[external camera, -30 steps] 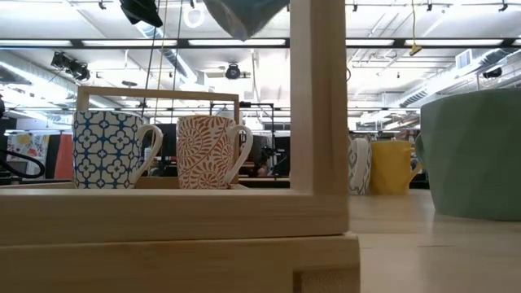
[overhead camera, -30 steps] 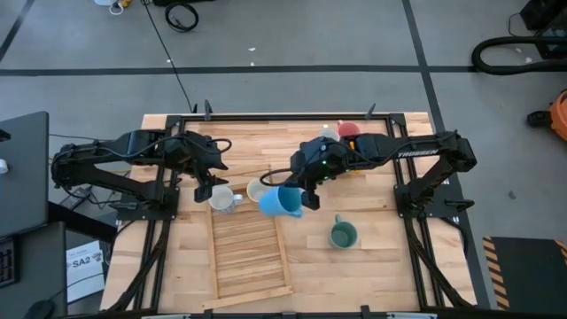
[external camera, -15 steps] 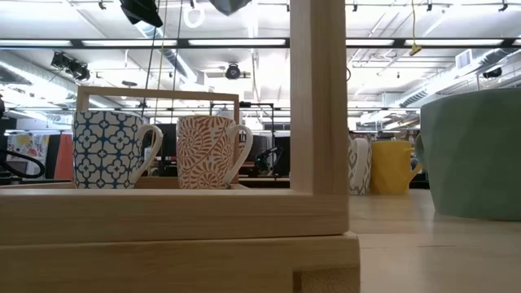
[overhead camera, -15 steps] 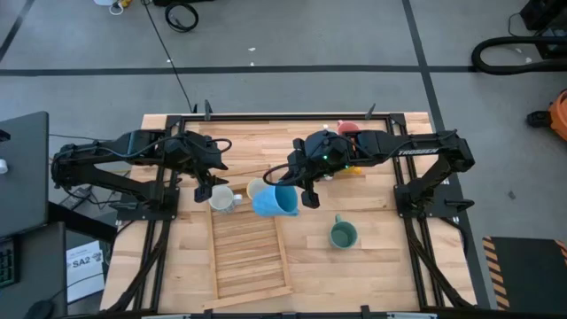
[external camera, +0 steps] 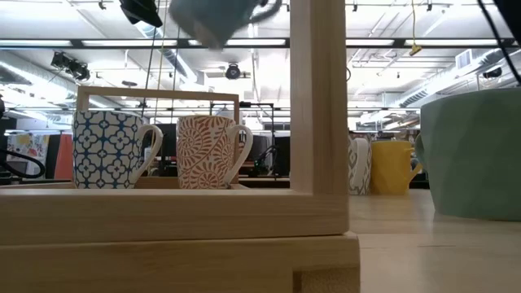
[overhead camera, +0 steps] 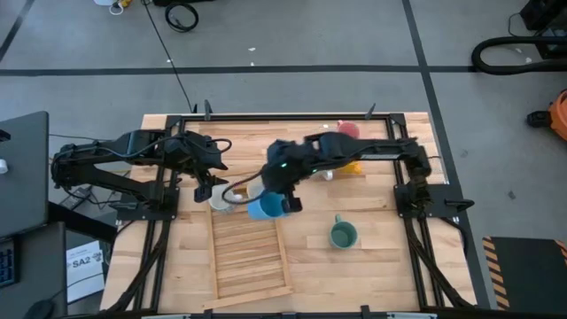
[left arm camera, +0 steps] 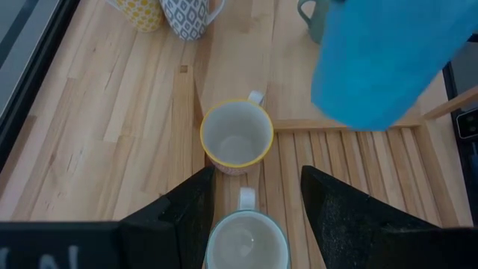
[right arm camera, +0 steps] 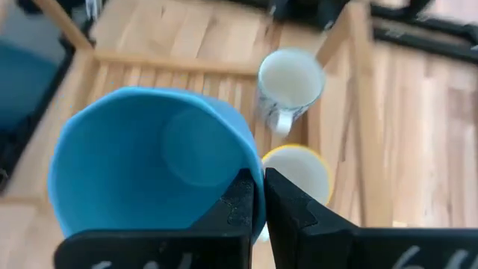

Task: Place coffee mugs
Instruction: Put the light blue mug on the shelf

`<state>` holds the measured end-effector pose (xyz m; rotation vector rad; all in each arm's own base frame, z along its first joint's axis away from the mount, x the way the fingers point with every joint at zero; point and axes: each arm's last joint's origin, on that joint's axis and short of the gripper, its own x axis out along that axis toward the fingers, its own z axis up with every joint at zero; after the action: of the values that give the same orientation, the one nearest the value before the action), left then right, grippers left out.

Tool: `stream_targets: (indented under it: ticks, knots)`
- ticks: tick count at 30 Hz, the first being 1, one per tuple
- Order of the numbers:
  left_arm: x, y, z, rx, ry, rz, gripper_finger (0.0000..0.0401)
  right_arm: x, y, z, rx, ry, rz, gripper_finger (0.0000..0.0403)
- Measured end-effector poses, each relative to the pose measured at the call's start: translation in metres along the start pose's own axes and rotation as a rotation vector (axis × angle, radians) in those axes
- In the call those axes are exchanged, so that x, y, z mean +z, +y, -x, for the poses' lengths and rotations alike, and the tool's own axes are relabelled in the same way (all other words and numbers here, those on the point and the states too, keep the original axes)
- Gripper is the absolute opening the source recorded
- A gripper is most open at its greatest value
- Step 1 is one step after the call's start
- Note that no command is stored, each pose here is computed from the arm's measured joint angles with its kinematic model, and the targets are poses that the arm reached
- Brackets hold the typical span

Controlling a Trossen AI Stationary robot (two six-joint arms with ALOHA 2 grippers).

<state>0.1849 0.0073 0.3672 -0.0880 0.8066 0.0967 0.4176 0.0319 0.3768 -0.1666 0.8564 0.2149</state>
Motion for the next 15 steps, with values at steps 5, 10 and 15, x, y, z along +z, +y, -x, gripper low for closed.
stream_targets:
  ticks: [5, 10, 15]
  knots:
    - [-0.003, 0.000, 0.000, 0.003, 0.032, -0.001, 0.0204, -0.005, -0.002, -0.036, 0.030, 0.090, 0.061, 0.0023]
    - [-0.008, 0.001, 0.000, 0.008, 0.079, 0.000, 0.0204, -0.011, -0.001, -0.063, 0.076, 0.140, 0.110, 0.0024]
    - [-0.008, 0.001, 0.001, 0.008, 0.086, -0.001, 0.0204, -0.016, -0.002, -0.083, 0.098, 0.166, 0.118, 0.0024]
